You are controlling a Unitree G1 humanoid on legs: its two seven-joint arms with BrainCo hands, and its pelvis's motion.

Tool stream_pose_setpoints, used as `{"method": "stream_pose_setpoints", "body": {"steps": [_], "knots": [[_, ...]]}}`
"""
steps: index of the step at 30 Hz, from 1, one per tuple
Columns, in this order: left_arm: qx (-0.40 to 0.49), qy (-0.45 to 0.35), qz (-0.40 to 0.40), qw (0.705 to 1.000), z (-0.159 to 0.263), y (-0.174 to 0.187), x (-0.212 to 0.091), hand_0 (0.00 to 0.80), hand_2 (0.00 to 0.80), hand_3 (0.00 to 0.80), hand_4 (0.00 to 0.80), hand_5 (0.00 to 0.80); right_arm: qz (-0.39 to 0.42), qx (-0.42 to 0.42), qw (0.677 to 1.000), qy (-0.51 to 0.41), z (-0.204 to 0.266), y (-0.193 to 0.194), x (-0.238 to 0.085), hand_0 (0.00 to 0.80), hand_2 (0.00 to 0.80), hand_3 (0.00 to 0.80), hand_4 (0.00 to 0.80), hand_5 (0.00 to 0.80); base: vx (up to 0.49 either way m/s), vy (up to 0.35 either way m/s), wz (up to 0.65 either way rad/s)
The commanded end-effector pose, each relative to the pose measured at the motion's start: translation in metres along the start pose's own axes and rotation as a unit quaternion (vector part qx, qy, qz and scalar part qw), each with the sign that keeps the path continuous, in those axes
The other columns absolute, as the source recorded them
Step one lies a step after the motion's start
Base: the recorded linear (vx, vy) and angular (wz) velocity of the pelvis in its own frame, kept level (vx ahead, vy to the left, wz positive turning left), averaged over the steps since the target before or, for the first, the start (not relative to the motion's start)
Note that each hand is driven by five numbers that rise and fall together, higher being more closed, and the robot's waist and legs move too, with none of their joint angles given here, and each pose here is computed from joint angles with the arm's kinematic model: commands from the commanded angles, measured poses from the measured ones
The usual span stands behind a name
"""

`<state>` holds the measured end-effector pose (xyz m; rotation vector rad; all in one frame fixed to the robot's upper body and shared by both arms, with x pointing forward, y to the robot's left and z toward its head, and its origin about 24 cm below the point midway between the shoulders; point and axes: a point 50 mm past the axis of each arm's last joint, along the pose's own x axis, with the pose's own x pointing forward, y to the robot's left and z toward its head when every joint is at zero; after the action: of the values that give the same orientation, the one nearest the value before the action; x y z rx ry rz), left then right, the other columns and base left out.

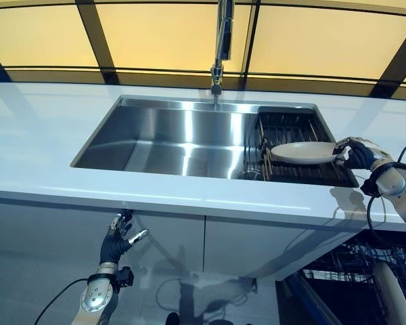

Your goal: Take plates into dishwasher

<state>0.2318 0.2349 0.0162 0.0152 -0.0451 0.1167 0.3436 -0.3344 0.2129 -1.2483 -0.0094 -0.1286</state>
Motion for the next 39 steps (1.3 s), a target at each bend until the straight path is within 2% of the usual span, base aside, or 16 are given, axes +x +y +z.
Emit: {"method": "stream_pose_setpoints", "body": {"steps": [1, 13, 26, 39], "knots": [[0.006, -0.042, -0.007, 0.999, 0.013, 0.002, 0.006, 0.000, 0.000, 0.000, 0.000, 0.000, -0.077, 0.048, 0.996, -0.022, 0.018, -0.054, 0.006, 0.800, 0.800, 0.800, 0.800, 0.800, 0.000, 0.000, 0.00], [0.006, -0.021, -0.005, 1.000, 0.003, 0.002, -0.001, 0.000, 0.000, 0.000, 0.000, 0.000, -0.103, 0.035, 0.994, -0.023, 0.023, -0.085, 0.002, 0.800, 0.800, 0.800, 0.800, 0.800, 0.034, 0.049, -0.01], [0.007, 0.000, 0.003, 1.000, -0.010, 0.005, -0.007, 0.000, 0.000, 0.000, 0.000, 0.000, -0.152, 0.027, 0.988, -0.013, 0.029, -0.139, -0.008, 0.800, 0.800, 0.800, 0.800, 0.800, 0.018, 0.062, -0.04], [0.014, -0.032, 0.011, 0.999, 0.002, 0.009, 0.001, 0.000, 0.000, 0.000, 0.000, 0.000, -0.089, 0.043, 0.991, 0.085, -0.012, -0.141, -0.022, 0.800, 0.800, 0.800, 0.800, 0.800, -0.008, 0.056, -0.06]]}}
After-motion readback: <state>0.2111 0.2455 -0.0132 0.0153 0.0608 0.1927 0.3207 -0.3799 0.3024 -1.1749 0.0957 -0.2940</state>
